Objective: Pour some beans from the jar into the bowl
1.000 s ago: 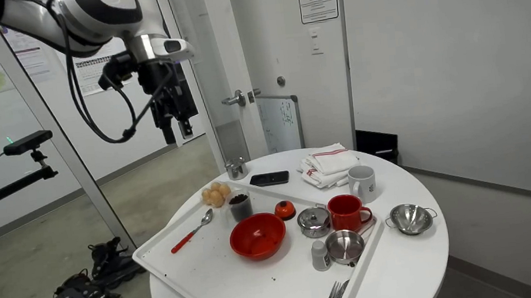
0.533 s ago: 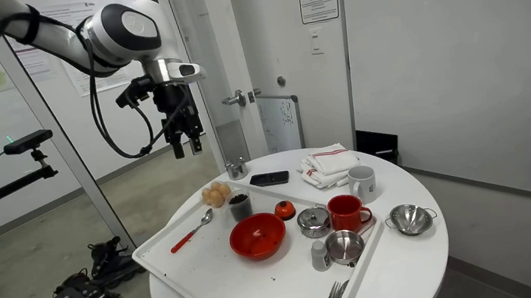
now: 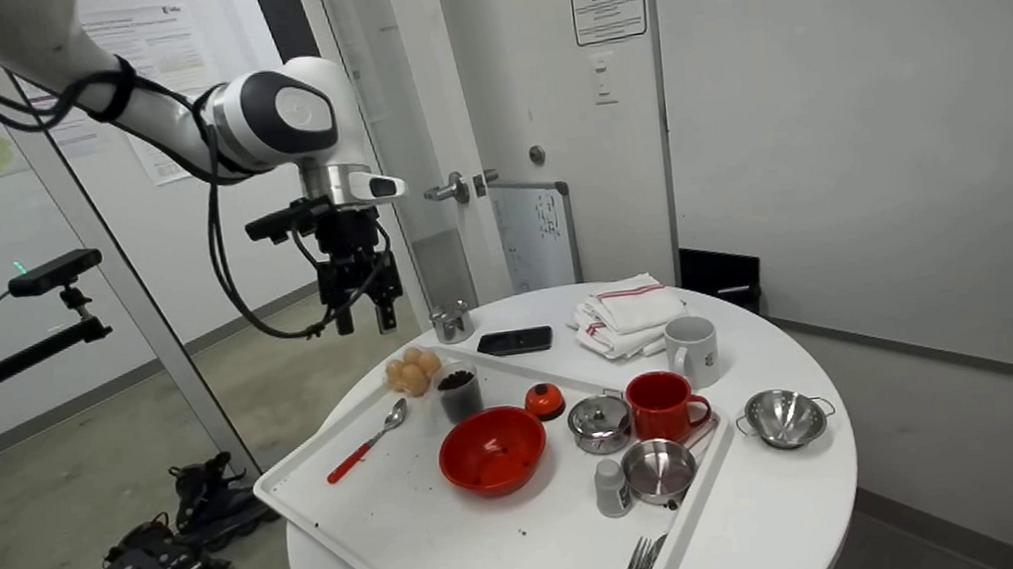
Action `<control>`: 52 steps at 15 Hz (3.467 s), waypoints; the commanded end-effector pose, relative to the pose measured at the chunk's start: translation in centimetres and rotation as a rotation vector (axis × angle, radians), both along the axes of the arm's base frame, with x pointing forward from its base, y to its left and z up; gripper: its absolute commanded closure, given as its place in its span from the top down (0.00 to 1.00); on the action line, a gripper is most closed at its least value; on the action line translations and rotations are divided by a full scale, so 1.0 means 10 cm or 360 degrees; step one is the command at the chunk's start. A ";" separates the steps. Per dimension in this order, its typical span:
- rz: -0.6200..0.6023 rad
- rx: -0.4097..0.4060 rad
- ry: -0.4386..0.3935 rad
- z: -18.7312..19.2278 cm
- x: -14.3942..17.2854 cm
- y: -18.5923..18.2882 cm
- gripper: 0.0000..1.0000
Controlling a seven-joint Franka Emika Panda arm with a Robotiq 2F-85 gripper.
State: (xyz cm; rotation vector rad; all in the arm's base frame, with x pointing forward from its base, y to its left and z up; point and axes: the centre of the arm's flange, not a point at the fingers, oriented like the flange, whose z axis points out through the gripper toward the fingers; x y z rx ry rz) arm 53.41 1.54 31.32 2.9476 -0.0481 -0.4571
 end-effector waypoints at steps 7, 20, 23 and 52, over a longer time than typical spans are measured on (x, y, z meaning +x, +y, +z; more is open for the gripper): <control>-0.0018 0.0154 -0.0076 -0.74 0.49 0.05 1.00; -0.0173 0.0136 0.0045 -1.42 0.79 0.19 1.00; -0.0164 0.0126 0.0072 -1.56 0.78 0.24 1.00; -0.0253 0.0089 -0.0007 -1.81 0.74 0.24 1.00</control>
